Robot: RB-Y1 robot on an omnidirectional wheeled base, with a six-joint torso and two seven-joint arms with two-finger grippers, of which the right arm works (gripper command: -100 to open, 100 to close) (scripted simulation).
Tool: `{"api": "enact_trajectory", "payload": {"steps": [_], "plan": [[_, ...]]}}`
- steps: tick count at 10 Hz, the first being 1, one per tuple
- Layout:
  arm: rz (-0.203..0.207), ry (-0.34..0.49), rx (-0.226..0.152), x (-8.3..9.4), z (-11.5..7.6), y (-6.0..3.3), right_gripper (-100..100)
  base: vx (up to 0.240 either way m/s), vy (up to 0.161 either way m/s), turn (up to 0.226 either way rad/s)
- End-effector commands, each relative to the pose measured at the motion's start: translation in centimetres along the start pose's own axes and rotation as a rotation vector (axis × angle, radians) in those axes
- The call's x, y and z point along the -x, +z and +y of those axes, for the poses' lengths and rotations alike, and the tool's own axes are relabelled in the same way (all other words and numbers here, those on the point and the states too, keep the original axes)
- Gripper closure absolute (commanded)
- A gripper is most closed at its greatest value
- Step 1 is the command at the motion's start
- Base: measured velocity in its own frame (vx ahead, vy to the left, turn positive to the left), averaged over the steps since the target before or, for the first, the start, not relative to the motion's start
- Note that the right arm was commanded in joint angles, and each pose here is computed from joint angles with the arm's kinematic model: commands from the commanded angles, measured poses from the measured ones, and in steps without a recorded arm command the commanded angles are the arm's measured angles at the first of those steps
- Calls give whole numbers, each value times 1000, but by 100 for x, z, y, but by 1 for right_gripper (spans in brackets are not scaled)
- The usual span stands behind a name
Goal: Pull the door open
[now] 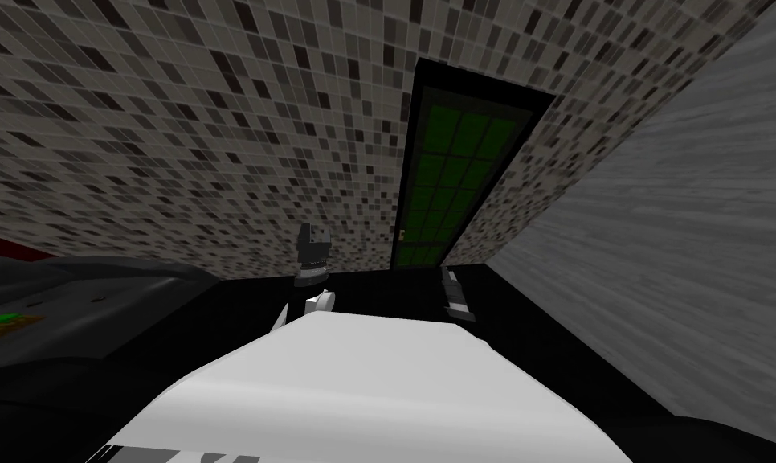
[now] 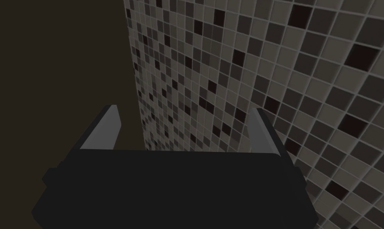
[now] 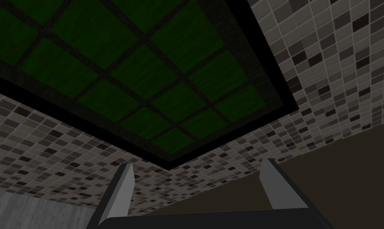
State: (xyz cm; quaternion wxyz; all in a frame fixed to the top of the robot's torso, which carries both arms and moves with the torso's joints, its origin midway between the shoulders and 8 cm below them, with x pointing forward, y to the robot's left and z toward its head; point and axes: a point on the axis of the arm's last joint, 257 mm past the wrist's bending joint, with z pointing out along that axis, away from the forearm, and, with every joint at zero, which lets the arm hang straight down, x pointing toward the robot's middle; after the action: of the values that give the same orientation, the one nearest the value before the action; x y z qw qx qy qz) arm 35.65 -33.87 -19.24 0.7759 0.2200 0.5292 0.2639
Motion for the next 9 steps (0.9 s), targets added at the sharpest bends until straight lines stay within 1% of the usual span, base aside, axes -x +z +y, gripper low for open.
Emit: {"api": "enact_trajectory", "payload": {"steps": [1,5,9], "plan": [[8,-45,-12,-28,-90,-41,-100,101,13,100],[30,-145,-44,-95,-303,-173,-100,111,19,111],[54,-241,-75,-161,-506,-317,-100,106,-1,117]]}}
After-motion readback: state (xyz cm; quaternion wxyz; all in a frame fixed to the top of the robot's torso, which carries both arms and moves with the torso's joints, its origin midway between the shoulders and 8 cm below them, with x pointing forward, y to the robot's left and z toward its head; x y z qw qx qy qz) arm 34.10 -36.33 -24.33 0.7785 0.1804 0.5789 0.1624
